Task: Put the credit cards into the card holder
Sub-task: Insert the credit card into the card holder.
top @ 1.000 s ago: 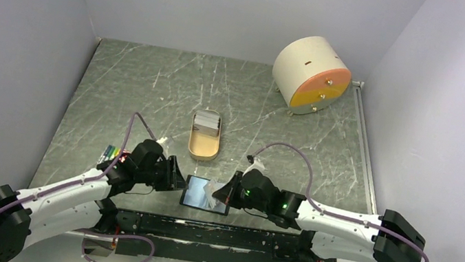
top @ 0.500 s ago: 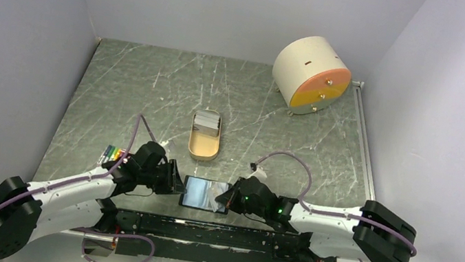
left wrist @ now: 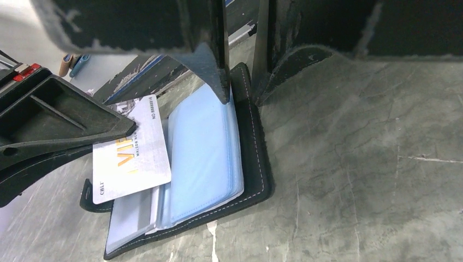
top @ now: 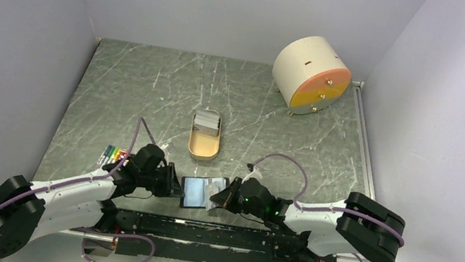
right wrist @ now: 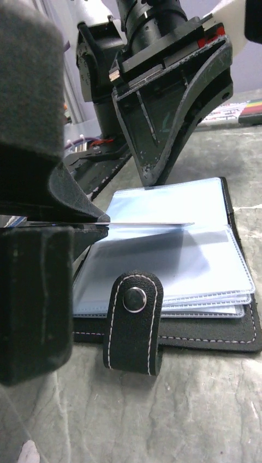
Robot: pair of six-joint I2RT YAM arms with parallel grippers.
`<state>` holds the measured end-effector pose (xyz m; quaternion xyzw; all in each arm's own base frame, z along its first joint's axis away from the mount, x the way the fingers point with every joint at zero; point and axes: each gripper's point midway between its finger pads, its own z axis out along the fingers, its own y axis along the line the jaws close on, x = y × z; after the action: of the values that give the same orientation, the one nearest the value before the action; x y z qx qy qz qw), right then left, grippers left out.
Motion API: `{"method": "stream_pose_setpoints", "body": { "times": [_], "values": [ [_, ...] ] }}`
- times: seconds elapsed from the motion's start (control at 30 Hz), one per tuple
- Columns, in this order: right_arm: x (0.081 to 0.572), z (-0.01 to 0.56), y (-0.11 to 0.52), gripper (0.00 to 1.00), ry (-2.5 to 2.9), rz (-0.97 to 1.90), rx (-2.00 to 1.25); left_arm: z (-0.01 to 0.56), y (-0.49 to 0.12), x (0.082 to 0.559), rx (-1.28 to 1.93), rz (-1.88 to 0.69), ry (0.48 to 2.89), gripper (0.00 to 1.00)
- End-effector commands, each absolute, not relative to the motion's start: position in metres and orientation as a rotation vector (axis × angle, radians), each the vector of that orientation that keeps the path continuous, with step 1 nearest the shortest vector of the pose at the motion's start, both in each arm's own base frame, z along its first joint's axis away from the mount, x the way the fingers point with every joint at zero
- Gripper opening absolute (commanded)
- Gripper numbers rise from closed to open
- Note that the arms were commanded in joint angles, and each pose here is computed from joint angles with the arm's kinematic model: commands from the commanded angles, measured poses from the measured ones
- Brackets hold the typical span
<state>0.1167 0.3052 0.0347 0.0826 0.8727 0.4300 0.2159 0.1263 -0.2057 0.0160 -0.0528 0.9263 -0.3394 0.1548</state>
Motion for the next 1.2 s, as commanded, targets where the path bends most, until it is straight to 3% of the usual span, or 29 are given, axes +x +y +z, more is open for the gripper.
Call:
{"method": "stream_pose_setpoints", "body": {
  "times": [0.0,0.5,1.17],
  "values": [
    [0.115,0.040,0.309,0.04,2.381,1.245,0.203,0.019,-0.209,0.125,-0.138,-1.019,2.630,0.27],
    [0.118,0.035,0.311,0.07,2.324,1.220,-0.041,0.016,-0.206,0.125,-0.142,-0.982,2.651,0.25],
    [0.125,0.019,0.311,0.04,2.336,1.256,0.075,0.009,-0.201,0.120,-0.160,-0.967,2.669,0.25]
  ]
}}
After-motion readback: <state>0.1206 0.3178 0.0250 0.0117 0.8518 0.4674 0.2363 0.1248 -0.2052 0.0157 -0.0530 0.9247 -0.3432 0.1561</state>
